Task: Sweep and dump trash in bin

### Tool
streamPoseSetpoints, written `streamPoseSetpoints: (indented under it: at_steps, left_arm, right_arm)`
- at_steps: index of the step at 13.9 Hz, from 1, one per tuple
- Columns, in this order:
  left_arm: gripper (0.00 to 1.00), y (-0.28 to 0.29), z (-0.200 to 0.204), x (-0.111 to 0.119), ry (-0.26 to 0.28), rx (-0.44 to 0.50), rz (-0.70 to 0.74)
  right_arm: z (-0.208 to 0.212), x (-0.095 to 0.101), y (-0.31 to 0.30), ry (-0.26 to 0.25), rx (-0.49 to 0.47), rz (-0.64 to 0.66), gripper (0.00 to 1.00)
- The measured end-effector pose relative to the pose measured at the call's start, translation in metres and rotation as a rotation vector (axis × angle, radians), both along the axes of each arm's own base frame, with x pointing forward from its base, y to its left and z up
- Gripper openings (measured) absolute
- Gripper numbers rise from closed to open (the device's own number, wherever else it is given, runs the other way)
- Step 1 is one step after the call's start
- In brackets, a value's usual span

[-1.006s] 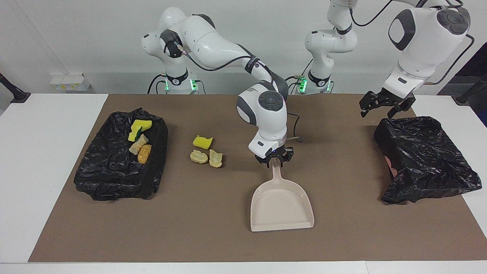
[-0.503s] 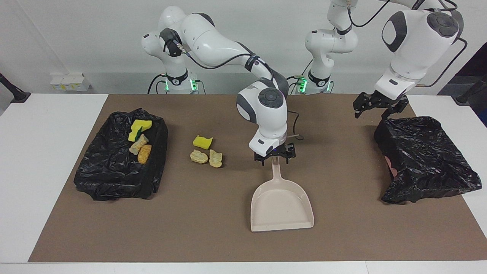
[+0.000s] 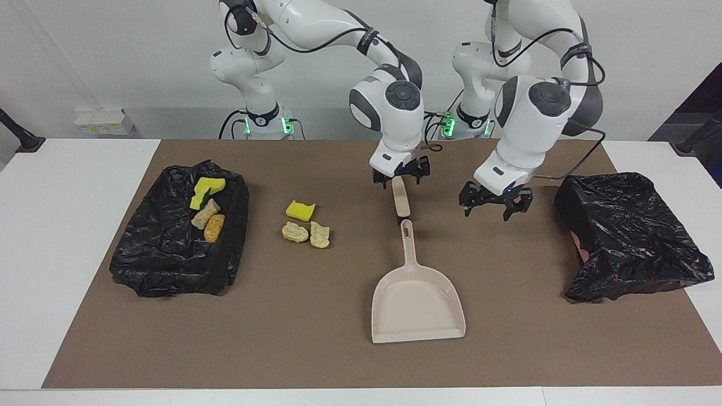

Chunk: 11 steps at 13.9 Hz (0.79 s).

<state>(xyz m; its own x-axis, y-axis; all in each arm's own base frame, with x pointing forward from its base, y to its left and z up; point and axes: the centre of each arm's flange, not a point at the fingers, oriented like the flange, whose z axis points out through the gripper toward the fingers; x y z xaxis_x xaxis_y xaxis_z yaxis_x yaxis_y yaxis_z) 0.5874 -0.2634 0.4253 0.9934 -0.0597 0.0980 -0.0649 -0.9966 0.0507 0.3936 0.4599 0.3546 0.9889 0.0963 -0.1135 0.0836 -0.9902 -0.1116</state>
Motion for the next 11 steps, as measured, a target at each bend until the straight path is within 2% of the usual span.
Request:
streamPoseSetpoints:
  at_steps: [2,4,6,8,9,10,11]
  left_arm:
    - [1.00,-0.028,-0.015,-0.005,-0.012,-0.014,0.013]
    - [1.00,-0.048,-0.025,-0.010,-0.020,-0.023,0.024]
    - [1.00,-0.069,-0.038,-0.016,-0.025,-0.029,0.018]
    - [1.00,-0.082,-0.054,-0.022,-0.005,-0.018,0.006]
    - [0.99,-0.087,-0.063,-0.025,0.002,-0.014,0.000]
    - [0.93,-0.091,-0.068,-0.025,0.003,-0.014,0.000]
    - [0.79,-0.092,-0.071,-0.026,0.004,-0.013,0.001]
  right_arm:
    - [-0.019,-0.034,-0.003,0.016,-0.030,0.014,1.00]
    - [-0.020,-0.045,-0.007,0.018,-0.039,0.014,1.00]
    - [-0.016,-0.046,-0.009,0.013,-0.036,0.012,1.00]
    - [-0.016,-0.048,-0.009,0.014,-0.035,0.013,0.78]
    - [-0.016,-0.048,-0.009,0.015,-0.031,0.010,0.77]
    - [-0.017,-0.049,-0.008,0.011,-0.021,0.005,0.77]
    - [-0.019,-0.050,-0.007,0.008,-0.012,0.002,0.78]
